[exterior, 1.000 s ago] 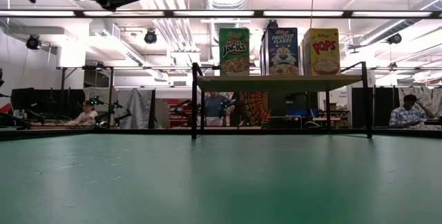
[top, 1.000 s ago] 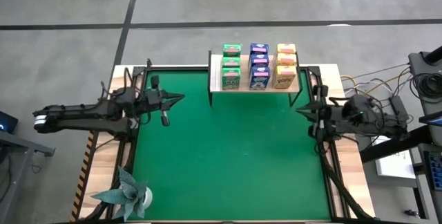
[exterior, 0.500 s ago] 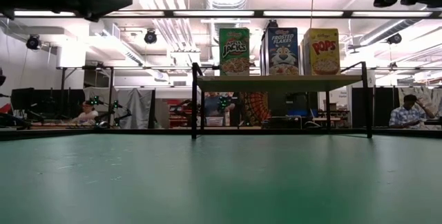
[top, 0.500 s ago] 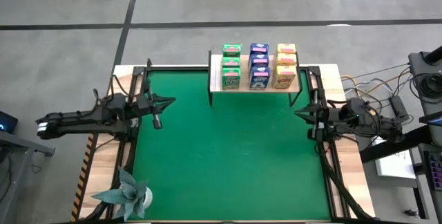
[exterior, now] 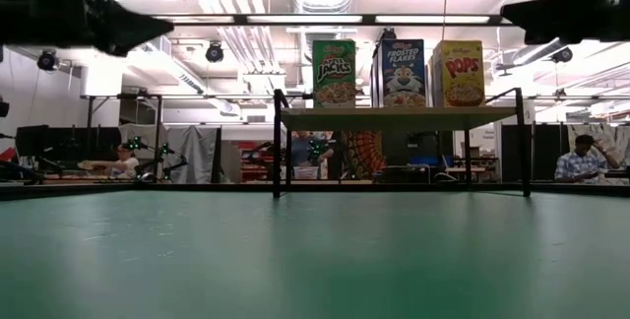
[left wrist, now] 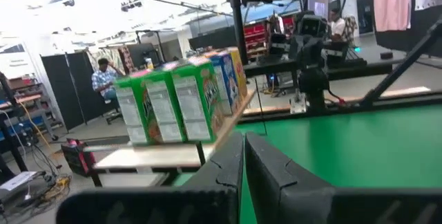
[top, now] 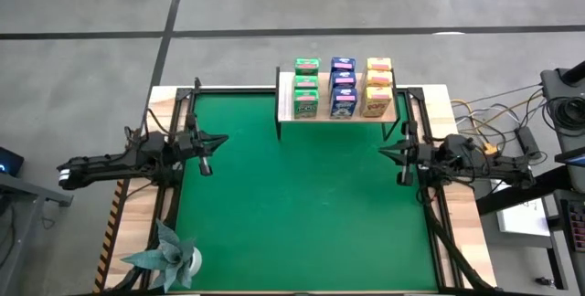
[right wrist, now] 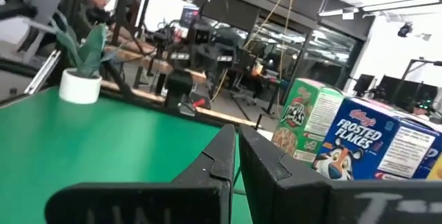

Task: Stack cereal on shelf
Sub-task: Return to Home Position

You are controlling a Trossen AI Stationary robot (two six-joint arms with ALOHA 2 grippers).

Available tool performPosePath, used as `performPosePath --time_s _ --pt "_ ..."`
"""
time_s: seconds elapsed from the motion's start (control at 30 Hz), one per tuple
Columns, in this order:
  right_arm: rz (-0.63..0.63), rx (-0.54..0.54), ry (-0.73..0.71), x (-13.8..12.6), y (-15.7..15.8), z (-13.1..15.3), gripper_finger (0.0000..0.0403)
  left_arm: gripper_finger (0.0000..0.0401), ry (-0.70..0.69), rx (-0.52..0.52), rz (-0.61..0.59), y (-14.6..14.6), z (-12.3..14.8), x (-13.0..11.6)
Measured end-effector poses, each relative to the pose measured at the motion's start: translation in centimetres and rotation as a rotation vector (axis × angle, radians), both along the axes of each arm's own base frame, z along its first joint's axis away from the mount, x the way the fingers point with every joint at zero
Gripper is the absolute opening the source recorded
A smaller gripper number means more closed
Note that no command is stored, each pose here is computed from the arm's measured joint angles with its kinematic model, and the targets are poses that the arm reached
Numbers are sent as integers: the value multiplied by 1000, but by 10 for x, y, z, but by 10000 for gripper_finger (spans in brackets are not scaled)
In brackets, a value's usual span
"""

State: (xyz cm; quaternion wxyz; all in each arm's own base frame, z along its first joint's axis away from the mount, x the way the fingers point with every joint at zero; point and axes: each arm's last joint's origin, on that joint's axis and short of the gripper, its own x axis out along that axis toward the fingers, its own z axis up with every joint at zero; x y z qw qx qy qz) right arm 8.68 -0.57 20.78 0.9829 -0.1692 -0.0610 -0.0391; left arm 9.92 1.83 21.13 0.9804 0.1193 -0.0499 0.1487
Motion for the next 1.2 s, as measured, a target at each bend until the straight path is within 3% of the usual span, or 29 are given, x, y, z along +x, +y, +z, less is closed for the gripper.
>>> performPosePath --time_s 0.2,0.4,0.7,1.2 --pt "-14 26 12 4 -1 -12 13 0 13 -53 -21 0 -21 1" --pt "-12 43 21 6 -1 -19 13 0 -60 -81 -136 -3 -27 1" --pt "-11 52 43 8 -1 -27 13 0 -84 -231 -113 -2 -27 1" --pt "-14 21 91 11 -1 -30 13 0 -60 -233 -107 -2 -29 3"
